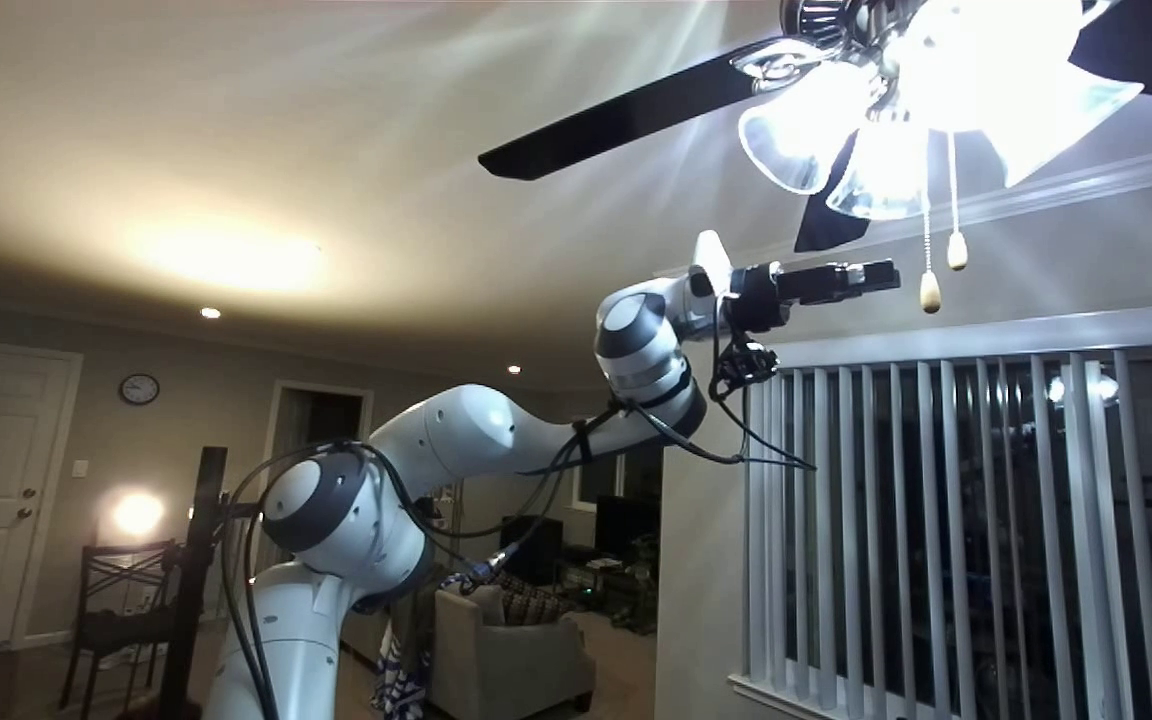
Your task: Switch the chandelier off using the string switch
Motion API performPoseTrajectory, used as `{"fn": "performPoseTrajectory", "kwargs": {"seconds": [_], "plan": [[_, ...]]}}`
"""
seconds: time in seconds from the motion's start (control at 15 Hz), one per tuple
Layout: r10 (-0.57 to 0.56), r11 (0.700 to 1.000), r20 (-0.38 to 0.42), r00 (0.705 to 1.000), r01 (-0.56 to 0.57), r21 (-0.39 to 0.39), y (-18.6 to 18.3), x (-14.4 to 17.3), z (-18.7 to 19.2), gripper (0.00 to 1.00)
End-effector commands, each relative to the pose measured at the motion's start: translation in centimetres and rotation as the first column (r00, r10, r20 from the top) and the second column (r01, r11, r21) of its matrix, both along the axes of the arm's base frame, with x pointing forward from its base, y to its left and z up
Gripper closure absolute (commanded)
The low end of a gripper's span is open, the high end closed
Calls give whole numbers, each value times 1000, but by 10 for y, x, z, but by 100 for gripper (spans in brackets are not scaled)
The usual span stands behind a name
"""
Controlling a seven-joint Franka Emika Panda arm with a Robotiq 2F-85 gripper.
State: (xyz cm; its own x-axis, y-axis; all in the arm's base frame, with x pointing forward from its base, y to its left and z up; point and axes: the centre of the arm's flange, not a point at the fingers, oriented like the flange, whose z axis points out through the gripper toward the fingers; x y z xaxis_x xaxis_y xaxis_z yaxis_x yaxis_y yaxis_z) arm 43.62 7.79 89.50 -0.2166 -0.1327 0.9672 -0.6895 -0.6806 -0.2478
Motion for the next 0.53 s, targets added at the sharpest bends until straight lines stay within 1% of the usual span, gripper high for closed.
{"fn": "performPoseTrajectory", "kwargs": {"seconds": [0.0, 0.47], "plan": [[-14, 1000, -38, 999, 13, -19, -4, 17, -4, 0], [-28, 999, -55, 998, 26, -37, -3, 34, -5, 0]]}}
